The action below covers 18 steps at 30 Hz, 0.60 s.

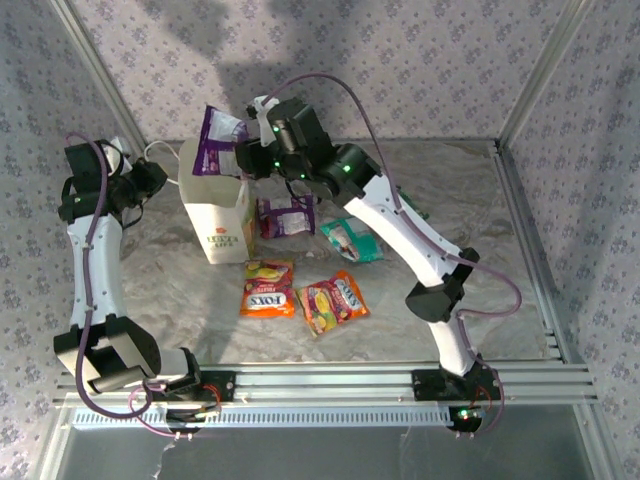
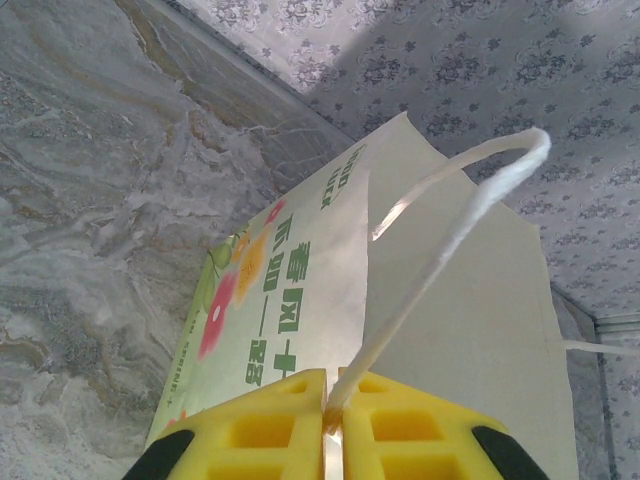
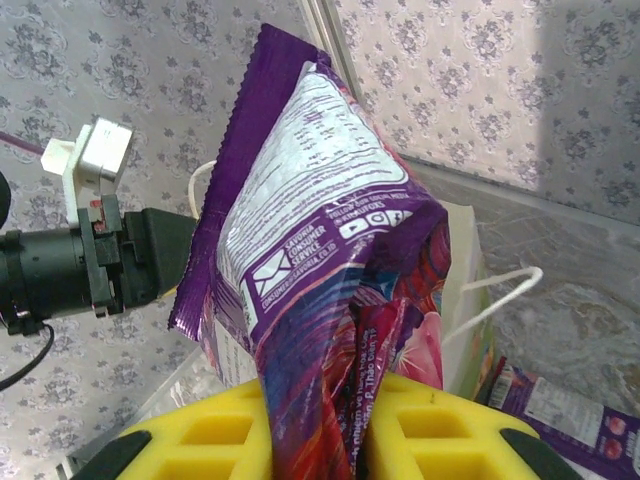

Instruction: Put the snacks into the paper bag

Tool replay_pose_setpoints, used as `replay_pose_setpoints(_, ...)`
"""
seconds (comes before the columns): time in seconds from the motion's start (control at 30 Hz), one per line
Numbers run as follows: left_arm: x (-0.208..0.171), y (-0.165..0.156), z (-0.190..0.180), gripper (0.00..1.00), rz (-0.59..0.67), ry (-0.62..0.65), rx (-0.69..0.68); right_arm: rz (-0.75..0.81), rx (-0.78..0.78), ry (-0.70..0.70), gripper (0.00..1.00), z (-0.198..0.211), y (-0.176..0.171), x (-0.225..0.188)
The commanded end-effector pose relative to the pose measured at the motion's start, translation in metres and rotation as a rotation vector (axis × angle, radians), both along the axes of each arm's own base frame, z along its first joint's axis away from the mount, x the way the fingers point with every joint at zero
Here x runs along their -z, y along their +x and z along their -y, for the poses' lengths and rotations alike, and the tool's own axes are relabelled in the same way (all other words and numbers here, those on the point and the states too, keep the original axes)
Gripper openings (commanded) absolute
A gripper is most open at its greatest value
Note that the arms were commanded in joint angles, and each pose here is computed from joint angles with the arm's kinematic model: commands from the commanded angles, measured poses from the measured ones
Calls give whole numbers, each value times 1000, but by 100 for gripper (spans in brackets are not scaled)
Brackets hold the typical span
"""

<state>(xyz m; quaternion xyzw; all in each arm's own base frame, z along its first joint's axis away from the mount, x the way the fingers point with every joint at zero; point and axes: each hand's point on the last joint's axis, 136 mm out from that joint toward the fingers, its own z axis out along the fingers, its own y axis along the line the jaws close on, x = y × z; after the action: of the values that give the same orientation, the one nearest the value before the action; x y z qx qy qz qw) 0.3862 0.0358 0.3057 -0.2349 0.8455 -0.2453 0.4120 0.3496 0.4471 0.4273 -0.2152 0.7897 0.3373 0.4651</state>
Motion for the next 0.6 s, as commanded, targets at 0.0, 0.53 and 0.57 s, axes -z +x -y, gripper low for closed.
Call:
replay_pose_setpoints(0.0,-3,1,-1,13,11,-20,4,17,-14,105,24,-8,-4,-29)
replay_pose_setpoints(0.53,0,2,1,13,4,-42,14,-96,93,172,25,-31,12,1)
replay_pose_setpoints(0.57,0,2,1,13,4,-43,13,-88,110,171,25,-32,13,2)
